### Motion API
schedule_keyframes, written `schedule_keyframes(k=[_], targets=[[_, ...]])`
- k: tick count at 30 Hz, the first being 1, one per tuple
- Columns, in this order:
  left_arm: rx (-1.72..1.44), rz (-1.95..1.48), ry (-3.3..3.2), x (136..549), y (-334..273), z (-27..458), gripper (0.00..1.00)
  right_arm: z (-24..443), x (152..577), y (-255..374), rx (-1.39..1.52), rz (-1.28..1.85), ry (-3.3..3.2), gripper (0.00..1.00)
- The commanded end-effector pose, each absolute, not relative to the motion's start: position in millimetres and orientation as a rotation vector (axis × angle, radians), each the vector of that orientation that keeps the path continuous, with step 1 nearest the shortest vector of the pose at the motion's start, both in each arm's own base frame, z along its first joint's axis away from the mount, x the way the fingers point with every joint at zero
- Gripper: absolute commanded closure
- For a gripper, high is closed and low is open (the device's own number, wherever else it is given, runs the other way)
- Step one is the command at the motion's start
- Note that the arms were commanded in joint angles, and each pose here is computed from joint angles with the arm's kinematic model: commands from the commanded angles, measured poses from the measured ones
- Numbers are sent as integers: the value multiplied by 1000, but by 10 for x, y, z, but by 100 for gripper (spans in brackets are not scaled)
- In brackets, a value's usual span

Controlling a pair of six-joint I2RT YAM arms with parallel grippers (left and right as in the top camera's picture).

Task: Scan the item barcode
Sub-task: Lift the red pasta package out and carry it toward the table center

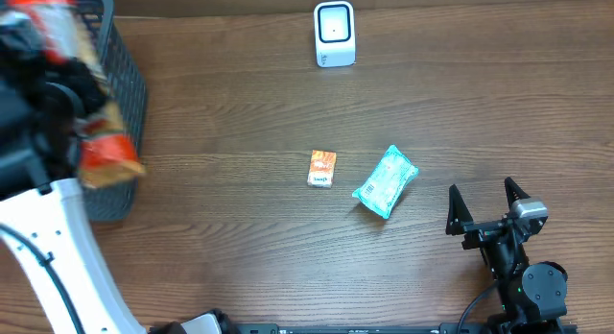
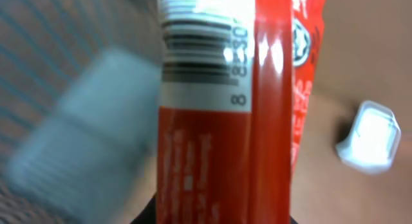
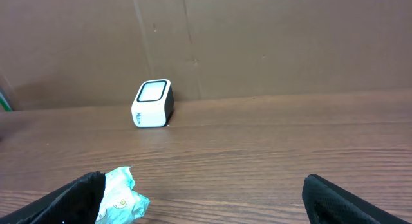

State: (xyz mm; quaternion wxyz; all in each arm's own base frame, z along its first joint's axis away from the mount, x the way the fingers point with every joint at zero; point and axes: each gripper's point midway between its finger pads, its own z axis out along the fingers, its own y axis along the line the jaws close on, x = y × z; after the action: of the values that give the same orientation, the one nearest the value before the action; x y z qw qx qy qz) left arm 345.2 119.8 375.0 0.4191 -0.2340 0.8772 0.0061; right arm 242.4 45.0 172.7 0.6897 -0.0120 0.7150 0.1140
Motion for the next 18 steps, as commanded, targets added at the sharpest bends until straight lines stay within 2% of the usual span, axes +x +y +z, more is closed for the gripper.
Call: schedule_keyframes(k=[1,8,18], targets=[[-513,-93,2259,3456,682,3673,96,1699,2425,450,-33,251,1599,0],[-380,-150,2565,3455,24,2599,96,1699,2425,450,-33,251,1599,0],[-252,-77,2757,3392,-431,1177,96,1699,2425,450,-33,251,1599,0]])
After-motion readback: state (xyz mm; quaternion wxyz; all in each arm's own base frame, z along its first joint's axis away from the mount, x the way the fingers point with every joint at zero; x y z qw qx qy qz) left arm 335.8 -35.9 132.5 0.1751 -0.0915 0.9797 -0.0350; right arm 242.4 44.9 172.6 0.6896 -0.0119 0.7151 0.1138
